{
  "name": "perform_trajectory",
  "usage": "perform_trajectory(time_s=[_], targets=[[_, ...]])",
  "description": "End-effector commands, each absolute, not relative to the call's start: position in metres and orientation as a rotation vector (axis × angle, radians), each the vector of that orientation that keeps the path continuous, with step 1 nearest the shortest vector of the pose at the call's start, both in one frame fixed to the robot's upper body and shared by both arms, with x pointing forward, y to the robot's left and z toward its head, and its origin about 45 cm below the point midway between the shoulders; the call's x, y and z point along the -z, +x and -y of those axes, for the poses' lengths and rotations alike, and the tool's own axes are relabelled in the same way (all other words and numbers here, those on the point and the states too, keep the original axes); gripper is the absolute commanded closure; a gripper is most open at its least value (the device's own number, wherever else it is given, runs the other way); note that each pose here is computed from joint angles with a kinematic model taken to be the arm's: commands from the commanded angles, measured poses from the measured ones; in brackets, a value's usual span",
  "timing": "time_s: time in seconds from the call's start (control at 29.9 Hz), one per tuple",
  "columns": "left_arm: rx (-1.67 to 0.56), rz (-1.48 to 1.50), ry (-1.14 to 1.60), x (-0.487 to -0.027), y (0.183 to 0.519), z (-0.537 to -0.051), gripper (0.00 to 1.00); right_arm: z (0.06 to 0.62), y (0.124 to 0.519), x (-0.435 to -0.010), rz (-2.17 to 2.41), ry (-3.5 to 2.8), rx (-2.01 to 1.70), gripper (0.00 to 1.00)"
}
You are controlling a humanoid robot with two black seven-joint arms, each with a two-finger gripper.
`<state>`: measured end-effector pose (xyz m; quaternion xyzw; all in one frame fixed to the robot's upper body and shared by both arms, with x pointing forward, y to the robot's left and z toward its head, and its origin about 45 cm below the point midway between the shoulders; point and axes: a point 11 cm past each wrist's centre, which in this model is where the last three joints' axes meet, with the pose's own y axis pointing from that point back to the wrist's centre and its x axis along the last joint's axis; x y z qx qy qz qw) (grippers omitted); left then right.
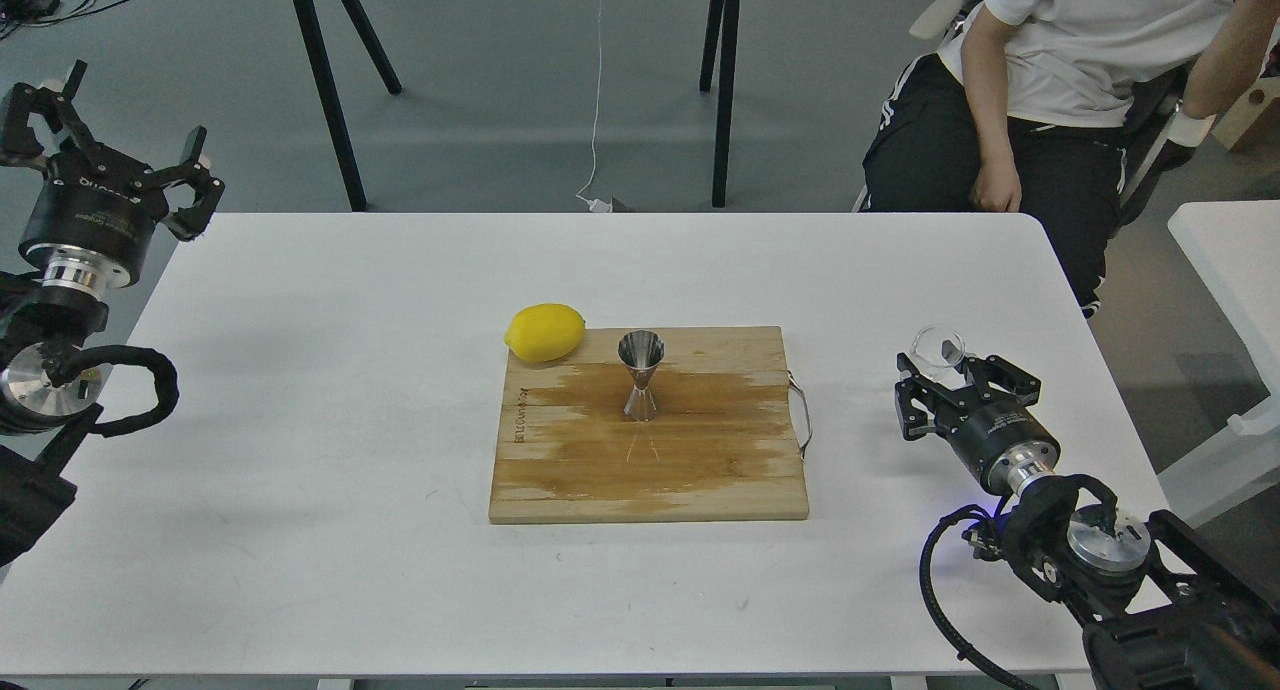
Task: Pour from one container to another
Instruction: 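Grasp the clear glass cup and lift it with the right gripper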
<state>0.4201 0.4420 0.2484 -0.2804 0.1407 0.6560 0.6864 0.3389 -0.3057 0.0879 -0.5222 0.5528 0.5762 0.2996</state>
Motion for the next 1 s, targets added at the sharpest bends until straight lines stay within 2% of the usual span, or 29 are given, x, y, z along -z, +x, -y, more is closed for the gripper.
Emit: perform_trajectory(time_s=[0.0, 0.2, 0.37, 0.6, 0.97], targets=[[-1.471, -0.316, -0.63, -0.248, 0.42, -0.442, 0.0, 0.287, 0.35, -0.107, -1.481, -1.513, -1.519, 0.7], [-1.468, -0.317, -0.632, -0.248, 0.42, -0.441, 0.0, 0.259, 0.368, -0.135, -1.528, -1.742, -1.426, 0.7], [-1.47, -0.317, -0.631, -0.247, 0.419, -0.442, 0.0, 0.192, 0.367, -0.137, -1.475, -1.97, -1.397, 0.71], [-1.47, -0.317, -0.631, -0.247, 0.419, -0.442, 0.0, 0.148, 0.372, -0.149, -1.439, -2.16, -1.329, 0.71], [-1.465, -0.318, -0.632, -0.247, 0.419, -0.442, 0.0, 0.124, 0.376, -0.155, -1.507, -2.393, -1.11, 0.71]])
